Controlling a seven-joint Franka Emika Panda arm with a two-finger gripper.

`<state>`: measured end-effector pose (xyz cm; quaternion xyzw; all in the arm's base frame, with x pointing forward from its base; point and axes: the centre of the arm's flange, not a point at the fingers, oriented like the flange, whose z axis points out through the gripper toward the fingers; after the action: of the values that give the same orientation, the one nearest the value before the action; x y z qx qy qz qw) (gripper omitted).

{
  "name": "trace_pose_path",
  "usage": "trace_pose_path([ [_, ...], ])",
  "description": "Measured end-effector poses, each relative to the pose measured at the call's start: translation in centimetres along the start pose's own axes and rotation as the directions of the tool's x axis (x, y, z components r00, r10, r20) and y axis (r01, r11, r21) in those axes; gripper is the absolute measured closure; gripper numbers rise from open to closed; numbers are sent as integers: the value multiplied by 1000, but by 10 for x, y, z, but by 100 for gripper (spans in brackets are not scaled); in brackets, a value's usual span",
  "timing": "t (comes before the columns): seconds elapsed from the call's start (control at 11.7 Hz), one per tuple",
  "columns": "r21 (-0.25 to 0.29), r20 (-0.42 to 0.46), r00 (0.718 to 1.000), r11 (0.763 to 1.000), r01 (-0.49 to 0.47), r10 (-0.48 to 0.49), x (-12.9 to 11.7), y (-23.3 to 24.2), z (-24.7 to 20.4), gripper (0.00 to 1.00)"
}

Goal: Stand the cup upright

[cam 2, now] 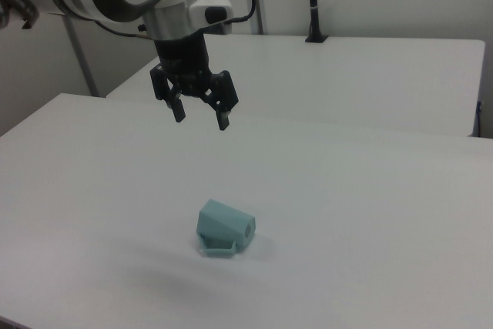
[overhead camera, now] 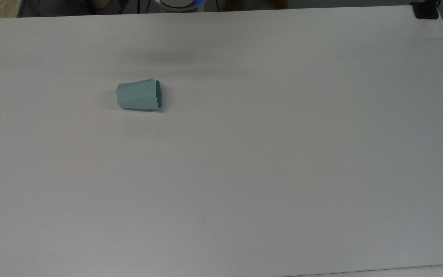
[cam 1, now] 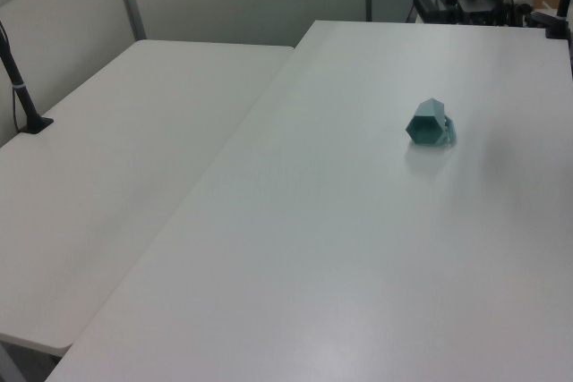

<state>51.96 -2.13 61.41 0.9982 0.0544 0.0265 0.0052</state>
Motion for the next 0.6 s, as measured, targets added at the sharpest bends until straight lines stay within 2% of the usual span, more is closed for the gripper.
trace_pose_path([
  [0.17,-3,0,1000,1000,13,-13,3,-20,0,0],
  [0.26,-35,0,1000,999,13,-13,5,-48,-1,0],
  [0.43,-164,-11,1000,986,6,-8,7,-118,4,0],
  [0.6,-320,-42,999,947,9,-24,8,-185,20,0],
])
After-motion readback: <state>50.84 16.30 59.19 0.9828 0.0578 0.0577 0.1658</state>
